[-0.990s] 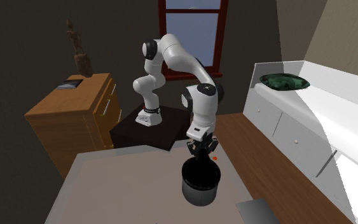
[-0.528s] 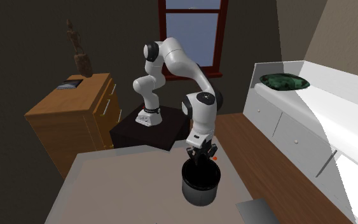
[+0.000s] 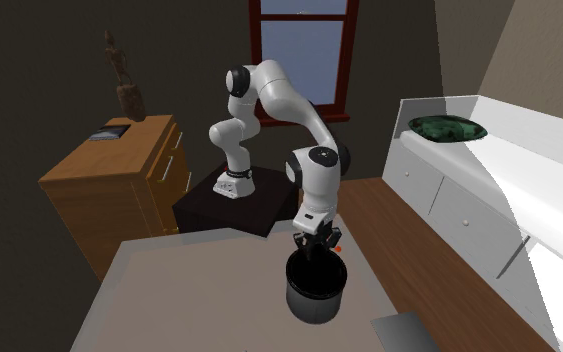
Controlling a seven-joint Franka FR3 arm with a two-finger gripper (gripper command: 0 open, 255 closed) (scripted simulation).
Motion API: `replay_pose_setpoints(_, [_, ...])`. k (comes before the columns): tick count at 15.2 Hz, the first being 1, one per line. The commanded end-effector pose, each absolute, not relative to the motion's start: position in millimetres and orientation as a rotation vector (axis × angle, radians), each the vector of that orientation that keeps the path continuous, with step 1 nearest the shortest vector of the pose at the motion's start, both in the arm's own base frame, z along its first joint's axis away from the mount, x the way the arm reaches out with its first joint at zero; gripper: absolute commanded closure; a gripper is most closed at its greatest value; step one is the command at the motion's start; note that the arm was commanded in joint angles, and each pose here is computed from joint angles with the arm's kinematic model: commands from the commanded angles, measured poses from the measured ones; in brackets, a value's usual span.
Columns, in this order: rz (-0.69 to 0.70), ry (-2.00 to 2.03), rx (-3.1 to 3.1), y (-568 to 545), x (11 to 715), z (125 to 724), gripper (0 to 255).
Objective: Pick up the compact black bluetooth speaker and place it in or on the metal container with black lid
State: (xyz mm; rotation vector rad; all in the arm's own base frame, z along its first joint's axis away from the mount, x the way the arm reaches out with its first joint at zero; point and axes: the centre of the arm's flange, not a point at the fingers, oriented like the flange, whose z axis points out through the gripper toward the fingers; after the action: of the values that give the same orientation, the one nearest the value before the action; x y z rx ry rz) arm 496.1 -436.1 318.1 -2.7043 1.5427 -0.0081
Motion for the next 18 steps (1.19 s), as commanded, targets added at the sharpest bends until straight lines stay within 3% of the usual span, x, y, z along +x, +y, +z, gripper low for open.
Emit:
replay_pose_setpoints(1, [-0.009,1.543,-2.704,-436.1,496.1,318.3,0])
replay_pose_setpoints(6, [-0.009,1.543,-2.704,-436.2,496.1,318.3,0])
replay_pose_setpoints(10, [-0.009,1.543,-2.704,-437.2,495.1,368.3,0])
replay_pose_setpoints(18, [-0.009,1.543,-2.704,-437.2,495.1,368.3,0])
